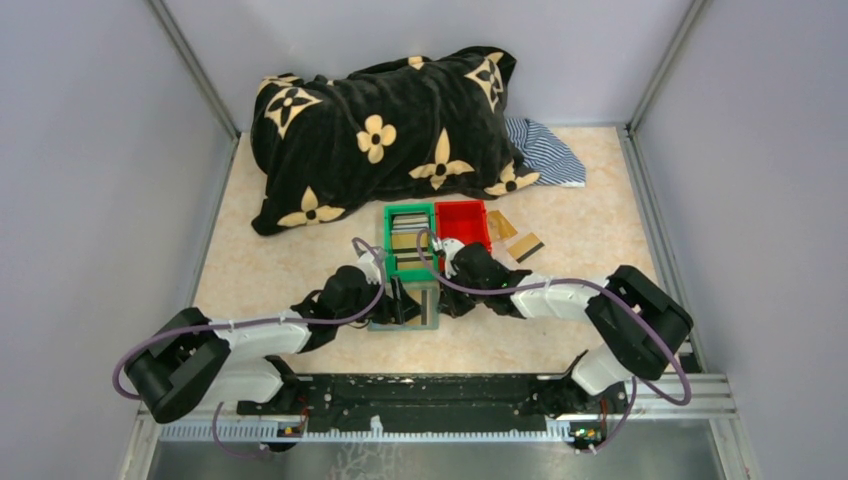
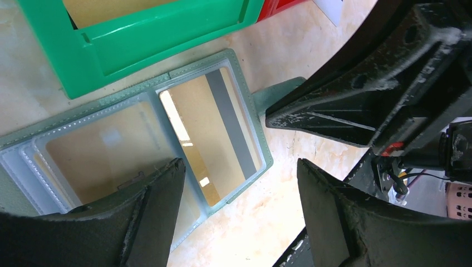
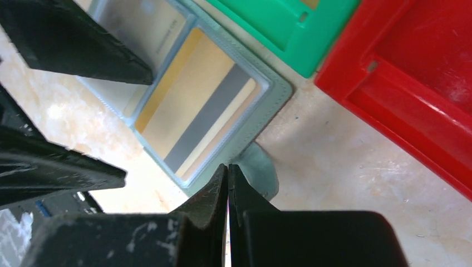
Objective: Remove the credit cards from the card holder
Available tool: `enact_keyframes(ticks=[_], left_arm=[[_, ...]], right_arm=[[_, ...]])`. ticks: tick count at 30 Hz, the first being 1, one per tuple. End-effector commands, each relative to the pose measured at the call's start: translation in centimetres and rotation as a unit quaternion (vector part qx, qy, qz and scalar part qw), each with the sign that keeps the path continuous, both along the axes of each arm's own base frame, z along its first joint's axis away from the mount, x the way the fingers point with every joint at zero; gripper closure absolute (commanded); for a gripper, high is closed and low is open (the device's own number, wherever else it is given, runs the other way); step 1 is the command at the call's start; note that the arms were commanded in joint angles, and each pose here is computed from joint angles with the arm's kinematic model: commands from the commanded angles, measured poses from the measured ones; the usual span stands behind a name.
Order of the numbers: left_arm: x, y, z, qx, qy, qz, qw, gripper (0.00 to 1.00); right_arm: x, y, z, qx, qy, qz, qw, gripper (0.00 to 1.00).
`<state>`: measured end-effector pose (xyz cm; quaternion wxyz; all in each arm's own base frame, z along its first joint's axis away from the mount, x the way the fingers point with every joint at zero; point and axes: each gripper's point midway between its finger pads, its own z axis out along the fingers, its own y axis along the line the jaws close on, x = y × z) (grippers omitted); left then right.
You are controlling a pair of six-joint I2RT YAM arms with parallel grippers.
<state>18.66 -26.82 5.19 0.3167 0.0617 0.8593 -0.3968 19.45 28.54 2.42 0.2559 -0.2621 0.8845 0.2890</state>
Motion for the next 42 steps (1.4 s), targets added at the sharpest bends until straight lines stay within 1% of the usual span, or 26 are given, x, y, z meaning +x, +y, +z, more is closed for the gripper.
enact_keyframes(ticks=[1, 9, 14, 17, 19, 26, 35, 39, 42], left_arm=[[-0.2, 0.1, -0.3, -0.005, 0.005, -0.001, 1.000, 0.20], [-0.3, 0.3, -0.6, -0.004, 0.006, 0.003, 1.000, 0.20], [-0.3, 0.2, -0.4, -0.006, 0.006, -0.001, 1.000, 0.21], [-0.2, 0.3, -0.3, -0.008, 0.003, 0.001, 1.000, 0.21], [-0.2, 0.2, -0.2, -0.007, 0.002, 0.000, 1.000, 0.21], [-0.3, 0.2, -0.4, -0.008, 0.005, 0.000, 1.000, 0.21], [-0.8, -0.3, -0.5, -0.025, 0.016, -0.011, 0.999, 0.21], [-1.1, -0.6, 0.2, -0.050, 0.013, -0.018, 0.998, 0.23], [-0.9, -0.6, -0.1, -0.046, 0.017, -0.016, 0.999, 0.25]], right_arm=[[0.8, 2.9, 5.0, 0.063, -0.041, 0.025, 0.997, 1.00], [0.6, 3.4, 4.7, 0.067, -0.036, 0.030, 0.997, 1.00], [0.5, 3.3, 2.2, 0.052, -0.017, 0.026, 0.998, 1.00], [0.3, 2.5, -0.6, 0.024, 0.001, 0.020, 1.000, 1.00], [0.0, 2.4, -1.5, 0.021, 0.008, 0.021, 1.000, 1.00], [-0.1, 2.3, -1.6, 0.022, 0.010, 0.020, 1.000, 1.00], [-0.2, 2.4, -1.9, 0.024, 0.017, 0.022, 0.999, 1.00], [-0.2, 2.5, -2.1, 0.025, 0.019, 0.024, 0.999, 1.00], [-0.2, 2.5, -2.1, 0.026, 0.019, 0.025, 0.999, 1.00]])
